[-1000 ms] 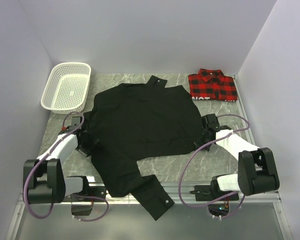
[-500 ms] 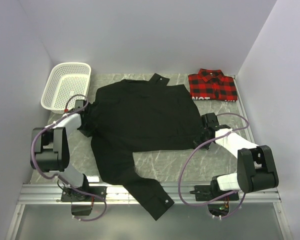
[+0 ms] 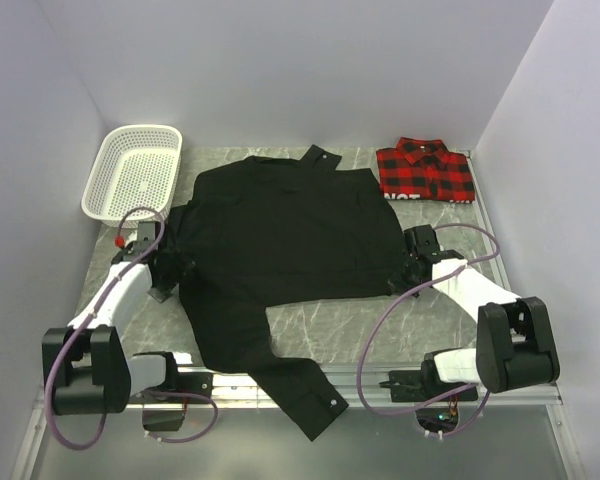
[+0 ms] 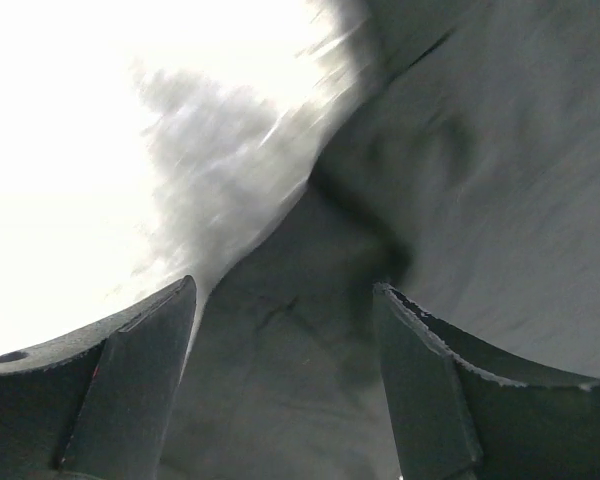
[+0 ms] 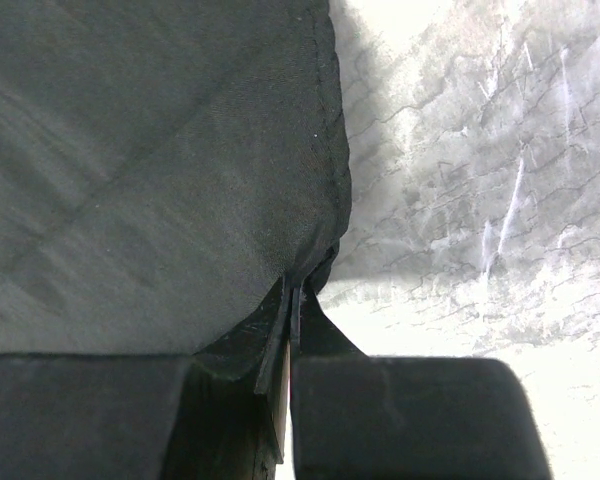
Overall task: Fold and stack the long sleeve shirts
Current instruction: Fold the shirt
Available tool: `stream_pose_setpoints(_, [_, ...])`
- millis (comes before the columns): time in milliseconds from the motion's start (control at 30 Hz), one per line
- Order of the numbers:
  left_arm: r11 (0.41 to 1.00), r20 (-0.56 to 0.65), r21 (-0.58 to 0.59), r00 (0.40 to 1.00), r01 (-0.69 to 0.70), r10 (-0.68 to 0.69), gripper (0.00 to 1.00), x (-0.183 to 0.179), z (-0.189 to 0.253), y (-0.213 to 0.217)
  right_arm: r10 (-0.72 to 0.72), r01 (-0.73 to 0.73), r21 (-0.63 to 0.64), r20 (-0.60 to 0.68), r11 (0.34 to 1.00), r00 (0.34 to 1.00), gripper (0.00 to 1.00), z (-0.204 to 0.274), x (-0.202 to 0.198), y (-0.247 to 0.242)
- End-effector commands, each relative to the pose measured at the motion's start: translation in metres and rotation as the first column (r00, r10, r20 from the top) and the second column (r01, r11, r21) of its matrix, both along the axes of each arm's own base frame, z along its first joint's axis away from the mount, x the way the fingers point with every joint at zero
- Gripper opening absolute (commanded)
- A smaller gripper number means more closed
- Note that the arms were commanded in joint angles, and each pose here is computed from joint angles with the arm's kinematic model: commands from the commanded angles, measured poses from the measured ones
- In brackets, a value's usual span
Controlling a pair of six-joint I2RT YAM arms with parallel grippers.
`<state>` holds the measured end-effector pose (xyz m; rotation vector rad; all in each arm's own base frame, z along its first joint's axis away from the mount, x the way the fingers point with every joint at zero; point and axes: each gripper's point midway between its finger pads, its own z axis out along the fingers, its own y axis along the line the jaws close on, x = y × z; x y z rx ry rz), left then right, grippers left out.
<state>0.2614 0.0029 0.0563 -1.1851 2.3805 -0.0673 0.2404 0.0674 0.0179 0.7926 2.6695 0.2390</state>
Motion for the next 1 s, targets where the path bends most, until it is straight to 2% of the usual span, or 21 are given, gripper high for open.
stream_pose_setpoints(0, [0.999,-0.086,-0.043,0.996,-0.022,0.018,0.76,-0.03,-0.018,-0.007,0.012,-0.012,-0.01,0.057,1.0,0.998,0.0,0.014,0.008,-0.001])
stream_pose_setpoints(233, [0.995,-0.131,-0.102,0.991,-0.019,0.005,0.72,-0.044,-0.036,-0.018,0.013,-0.013,0.0,0.057,1.0,0.998,0.0,0.013,0.006,0.0])
stream_pose_setpoints(433, [0.994,-0.155,-0.105,0.988,-0.009,-0.007,0.58,-0.047,-0.046,-0.018,0.012,-0.012,0.004,0.049,1.0,0.999,0.0,0.009,0.003,0.001])
stream_pose_setpoints(533, [0.993,-0.166,-0.12,0.986,-0.008,-0.012,0.44,-0.05,-0.048,-0.022,0.012,-0.012,0.0,0.048,1.0,0.999,0.0,0.009,0.002,0.0])
stream_pose_setpoints(567, [0.993,-0.167,-0.121,0.986,-0.011,-0.01,0.33,-0.051,-0.048,-0.022,0.011,-0.01,-0.007,0.049,1.0,0.999,0.0,0.01,0.002,-0.001])
stream_pose_setpoints(600, [0.993,-0.16,-0.122,0.987,-0.01,-0.01,0.26,-0.05,-0.045,-0.023,0.01,-0.009,-0.013,0.051,1.0,0.999,0.0,0.01,0.002,-0.003])
stream_pose_setpoints(633, [0.992,-0.159,-0.123,0.987,-0.01,-0.01,0.11,-0.052,-0.044,-0.023,0.009,-0.008,-0.017,0.055,1.0,0.998,0.0,0.011,0.002,-0.003])
stream_pose_setpoints(700, [0.992,-0.133,-0.127,0.991,-0.01,-0.007,0.01,-0.049,-0.036,-0.024,0.01,-0.009,-0.024,0.055,1.0,0.998,0.0,0.012,0.002,-0.005])
stream_pose_setpoints(967, [0.995,-0.115,-0.098,0.993,-0.009,-0.002,0.0,-0.059,0.003,-0.019,0.031,-0.027,-0.082,0.047,0.996,0.998,0.0,0.019,-0.009,-0.015])
